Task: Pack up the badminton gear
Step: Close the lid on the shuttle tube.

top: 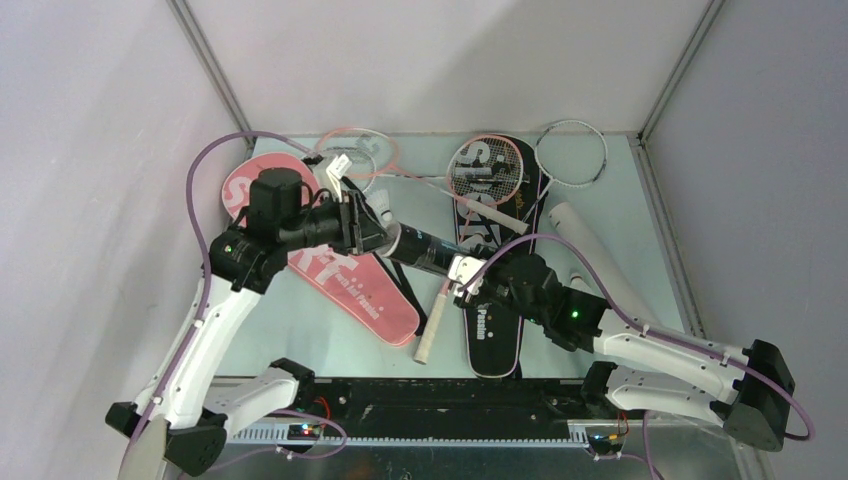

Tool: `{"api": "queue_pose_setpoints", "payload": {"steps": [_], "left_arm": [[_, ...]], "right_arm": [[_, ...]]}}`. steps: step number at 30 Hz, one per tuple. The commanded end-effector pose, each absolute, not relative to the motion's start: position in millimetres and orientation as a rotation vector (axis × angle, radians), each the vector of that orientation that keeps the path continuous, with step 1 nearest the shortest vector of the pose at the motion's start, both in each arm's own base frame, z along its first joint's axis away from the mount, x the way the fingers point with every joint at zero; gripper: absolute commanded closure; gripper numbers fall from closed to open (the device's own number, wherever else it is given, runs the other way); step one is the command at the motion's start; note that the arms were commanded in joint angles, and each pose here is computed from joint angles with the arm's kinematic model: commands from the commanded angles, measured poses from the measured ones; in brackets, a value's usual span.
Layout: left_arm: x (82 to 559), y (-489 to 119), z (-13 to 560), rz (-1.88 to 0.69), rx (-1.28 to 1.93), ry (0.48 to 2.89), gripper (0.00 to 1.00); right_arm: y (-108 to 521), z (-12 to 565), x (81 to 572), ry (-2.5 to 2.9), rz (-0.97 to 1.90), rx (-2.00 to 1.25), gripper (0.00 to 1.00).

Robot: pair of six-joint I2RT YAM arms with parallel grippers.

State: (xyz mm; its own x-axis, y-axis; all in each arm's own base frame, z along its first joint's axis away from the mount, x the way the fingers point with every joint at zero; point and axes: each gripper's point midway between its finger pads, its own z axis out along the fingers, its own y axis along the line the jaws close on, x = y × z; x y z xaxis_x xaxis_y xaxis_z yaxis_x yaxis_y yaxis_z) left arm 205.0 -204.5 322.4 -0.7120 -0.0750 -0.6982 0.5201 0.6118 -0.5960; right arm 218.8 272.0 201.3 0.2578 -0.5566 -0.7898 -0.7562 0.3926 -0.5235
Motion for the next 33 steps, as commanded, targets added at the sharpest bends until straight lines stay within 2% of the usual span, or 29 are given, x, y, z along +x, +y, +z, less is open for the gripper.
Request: {"api": "queue_pose_setpoints", "payload": {"steps": [1, 10, 22, 33], "left_arm": [[206, -212, 323, -1.075, 0.374, 2.121, 0.59], [215, -212, 319, -1.072, 0.314, 2.068, 0.61], [211, -224, 350, -1.292, 0.175, 1.811, 0.62], [205, -231, 334, -1.279, 0.224, 1.727, 0.62]], "right_arm": [[285, 255, 224, 1.301, 0.239, -1.172, 0.68], [298, 275, 214, 1.254, 0.396, -1.111, 0.68], [310, 323, 204, 1.171, 0.595, -0.948, 0.7], [323, 352, 192, 1.115, 0.787, -0.866, 0.71]]}}
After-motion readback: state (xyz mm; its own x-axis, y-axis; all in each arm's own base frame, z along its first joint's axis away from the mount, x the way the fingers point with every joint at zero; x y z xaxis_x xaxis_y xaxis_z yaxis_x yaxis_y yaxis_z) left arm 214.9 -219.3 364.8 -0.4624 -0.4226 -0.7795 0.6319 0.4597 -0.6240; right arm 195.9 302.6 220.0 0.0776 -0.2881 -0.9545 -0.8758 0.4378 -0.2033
